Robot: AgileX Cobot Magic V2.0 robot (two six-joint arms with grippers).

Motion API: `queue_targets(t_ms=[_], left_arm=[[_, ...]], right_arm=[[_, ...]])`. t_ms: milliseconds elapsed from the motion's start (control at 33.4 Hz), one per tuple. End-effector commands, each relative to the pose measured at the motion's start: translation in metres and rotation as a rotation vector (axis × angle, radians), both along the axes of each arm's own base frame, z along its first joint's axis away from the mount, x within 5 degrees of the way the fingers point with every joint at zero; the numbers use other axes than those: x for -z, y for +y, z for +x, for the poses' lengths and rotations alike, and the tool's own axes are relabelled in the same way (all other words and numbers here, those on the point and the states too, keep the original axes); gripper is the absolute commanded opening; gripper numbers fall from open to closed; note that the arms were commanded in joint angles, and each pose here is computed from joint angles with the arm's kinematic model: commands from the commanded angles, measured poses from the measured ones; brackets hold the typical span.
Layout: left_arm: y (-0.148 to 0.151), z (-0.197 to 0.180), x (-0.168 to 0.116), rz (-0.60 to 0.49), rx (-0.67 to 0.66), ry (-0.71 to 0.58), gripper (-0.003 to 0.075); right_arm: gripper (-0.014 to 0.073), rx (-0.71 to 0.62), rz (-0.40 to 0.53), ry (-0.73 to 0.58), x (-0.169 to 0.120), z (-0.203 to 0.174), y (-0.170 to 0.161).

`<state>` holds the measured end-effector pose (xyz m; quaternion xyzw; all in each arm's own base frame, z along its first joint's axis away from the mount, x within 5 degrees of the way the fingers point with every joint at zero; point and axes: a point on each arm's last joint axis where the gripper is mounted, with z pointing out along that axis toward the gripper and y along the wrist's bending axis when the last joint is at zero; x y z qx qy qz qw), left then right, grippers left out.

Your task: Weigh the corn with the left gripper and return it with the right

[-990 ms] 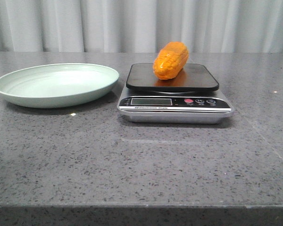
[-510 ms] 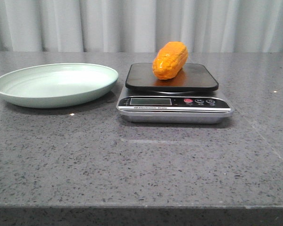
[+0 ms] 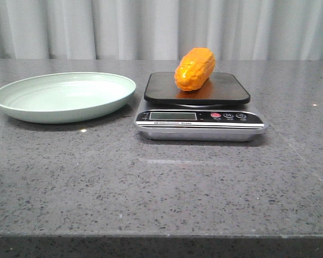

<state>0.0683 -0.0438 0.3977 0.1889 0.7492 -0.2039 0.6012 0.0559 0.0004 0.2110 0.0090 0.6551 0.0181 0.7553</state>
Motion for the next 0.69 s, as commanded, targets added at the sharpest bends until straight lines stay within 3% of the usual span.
queue_targets(t_ms=[0, 150, 390, 660], left_arm=[[0.014, -0.021, 0.01, -0.088, 0.008, -0.119, 0.0133], [0.031, -0.046, 0.045, -0.08, 0.013, -0.222, 0.0132], [0.037, -0.056, 0.086, -0.107, 0.017, -0.349, 0.0133], [0.036, -0.054, 0.086, -0.134, 0.018, -0.387, 0.0133]], right_arm=[[0.015, 0.011, -0.014, -0.108, -0.011, -0.003, -0.001], [0.015, 0.011, -0.014, -0.108, -0.011, -0.003, -0.001], [0.015, 0.011, -0.014, -0.108, -0.011, -0.003, -0.001], [0.015, 0.011, -0.014, -0.112, -0.011, -0.004, -0.001]])
